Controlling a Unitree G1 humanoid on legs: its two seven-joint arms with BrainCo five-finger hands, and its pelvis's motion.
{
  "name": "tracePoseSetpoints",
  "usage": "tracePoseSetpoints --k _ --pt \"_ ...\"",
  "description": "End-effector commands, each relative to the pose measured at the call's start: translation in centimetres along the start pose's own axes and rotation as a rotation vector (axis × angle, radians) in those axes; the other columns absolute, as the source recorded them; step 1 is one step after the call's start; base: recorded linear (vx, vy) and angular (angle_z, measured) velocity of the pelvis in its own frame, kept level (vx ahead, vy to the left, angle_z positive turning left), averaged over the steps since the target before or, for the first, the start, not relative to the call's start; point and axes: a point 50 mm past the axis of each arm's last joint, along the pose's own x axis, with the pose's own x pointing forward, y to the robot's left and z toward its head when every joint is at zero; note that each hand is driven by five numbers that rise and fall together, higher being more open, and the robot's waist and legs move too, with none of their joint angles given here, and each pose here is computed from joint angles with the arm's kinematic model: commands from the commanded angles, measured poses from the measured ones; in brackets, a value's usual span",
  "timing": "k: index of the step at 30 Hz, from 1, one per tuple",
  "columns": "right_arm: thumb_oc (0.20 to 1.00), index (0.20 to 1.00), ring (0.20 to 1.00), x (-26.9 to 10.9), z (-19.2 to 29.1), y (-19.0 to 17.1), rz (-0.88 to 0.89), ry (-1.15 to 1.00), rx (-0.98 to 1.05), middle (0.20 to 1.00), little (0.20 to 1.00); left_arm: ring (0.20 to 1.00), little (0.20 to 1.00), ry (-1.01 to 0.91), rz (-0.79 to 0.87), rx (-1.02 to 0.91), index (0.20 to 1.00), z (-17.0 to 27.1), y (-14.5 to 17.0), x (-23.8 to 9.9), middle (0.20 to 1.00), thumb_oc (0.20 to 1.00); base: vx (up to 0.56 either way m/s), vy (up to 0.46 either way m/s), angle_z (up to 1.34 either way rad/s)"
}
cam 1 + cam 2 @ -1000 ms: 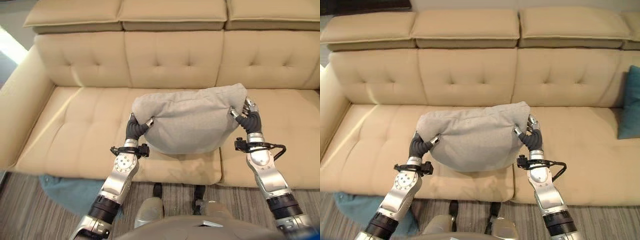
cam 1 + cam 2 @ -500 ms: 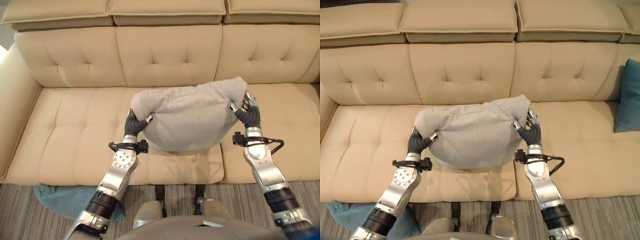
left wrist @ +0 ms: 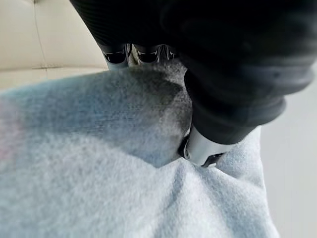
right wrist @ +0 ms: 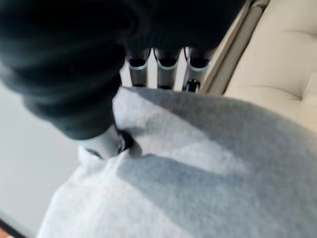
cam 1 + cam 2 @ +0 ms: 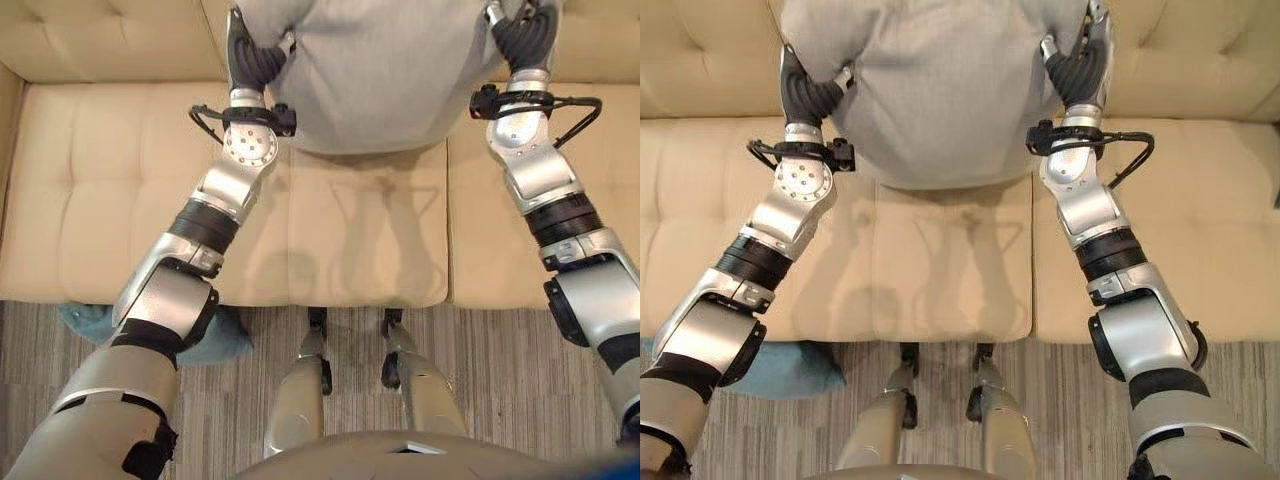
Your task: Pick up all the scattered cushions and arrange them neatly on the sofa.
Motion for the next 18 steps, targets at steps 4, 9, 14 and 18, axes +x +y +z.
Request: tracePoseSetpoints --k 4,9,14,18 --pt "0.2 0.2 0.2 1.8 6.3 1.4 0.044 -0.245 0.091 0.2 0.2 0.2 0.2 -0.291 -0.066 -0.11 0.2 6.8 -1.8 1.9 0.2 0.2 0.0 0.001 0.01" --pt "0.2 0.2 0.2 1.7 5.5 1.5 0.055 -0.219 0.064 0.2 0.2 0.2 0.2 -0.256 -0.065 -0.109 0.2 5.9 -2.1 1.5 0.2 0.2 0.0 0.0 0.0" --pt "0.2 0.2 0.2 1.5 4.5 2.0 0.085 -0.178 0.024 0.2 0.2 0.2 0.2 -0.202 -0.081 -0.1 0.2 4.6 -2.6 1.1 0.2 0.2 0.0 0.0 0.0" --pt "0.2 0.2 0.2 2.1 4.3 2.3 0.104 -0.165 -0.026 0.2 0.2 0.2 0.2 -0.175 -0.072 -0.069 0.2 4.3 -2.6 1.8 0.2 0.2 0.0 0.0 0.0"
